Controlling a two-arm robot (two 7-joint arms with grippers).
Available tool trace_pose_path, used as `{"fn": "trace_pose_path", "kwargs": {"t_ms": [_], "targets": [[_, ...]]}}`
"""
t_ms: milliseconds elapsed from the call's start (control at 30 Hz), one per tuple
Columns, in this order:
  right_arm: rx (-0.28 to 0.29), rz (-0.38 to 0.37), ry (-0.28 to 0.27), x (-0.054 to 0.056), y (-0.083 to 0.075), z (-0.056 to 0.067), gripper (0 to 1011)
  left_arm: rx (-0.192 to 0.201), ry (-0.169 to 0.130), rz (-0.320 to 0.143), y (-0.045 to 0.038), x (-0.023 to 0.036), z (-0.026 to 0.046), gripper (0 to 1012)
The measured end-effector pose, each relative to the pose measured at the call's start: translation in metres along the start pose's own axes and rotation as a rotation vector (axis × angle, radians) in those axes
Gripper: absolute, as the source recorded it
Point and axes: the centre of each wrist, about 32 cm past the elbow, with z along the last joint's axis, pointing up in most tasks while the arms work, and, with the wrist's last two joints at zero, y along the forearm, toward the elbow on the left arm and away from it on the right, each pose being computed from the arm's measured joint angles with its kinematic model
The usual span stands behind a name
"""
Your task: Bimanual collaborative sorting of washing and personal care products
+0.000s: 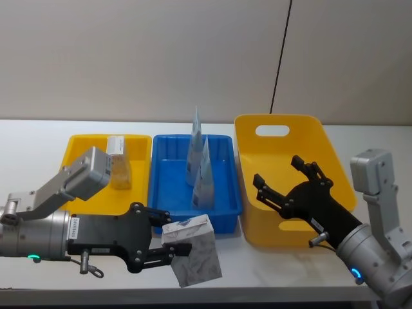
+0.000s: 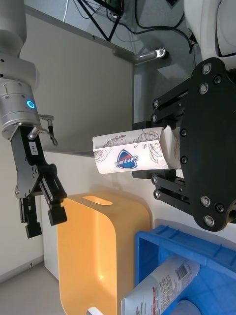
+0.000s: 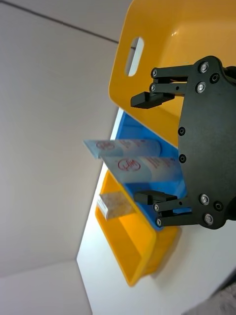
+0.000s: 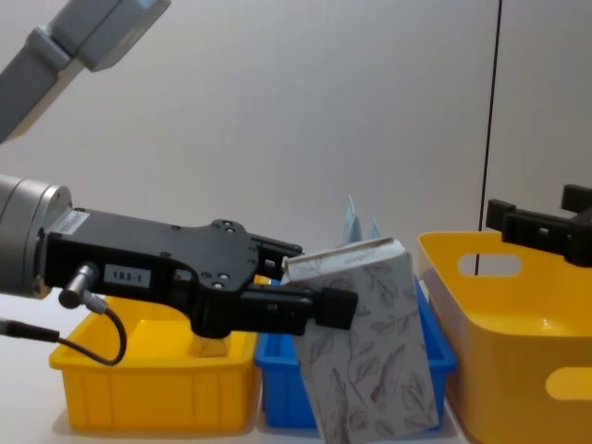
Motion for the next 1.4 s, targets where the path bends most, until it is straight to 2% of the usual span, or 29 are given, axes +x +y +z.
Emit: {"fn": "trace_pose_path", "kwargs": {"t_ms": [400,700,1033,1067,1400], "targets": [[-0.017,0.169,0.014,0.019,-0.005,0.008,1000,0.0,0.0,-0.001,-0.0001,0.0,-0.0001,370],[-0.052,0.31,0.019,0.035,-0.01,0.017,1000,0.0,0.0,-0.001,0.0,0.0,-0.0001,370],[-0.113,0.487,0.015,0.055,-0.013,0.027,1000,0.0,0.0,-0.001,-0.0001,0.0,-0.0001,370],[-0.113,0.487,0.015,0.055,-0.013,0.027,1000,0.0,0.0,-0.001,-0.0001,0.0,-0.0001,370],[-0.19,0.668,0.016,0.075,-0.01,0.037,1000,0.0,0.0,-0.001,0.0,0.0,-0.0001,370]]}}
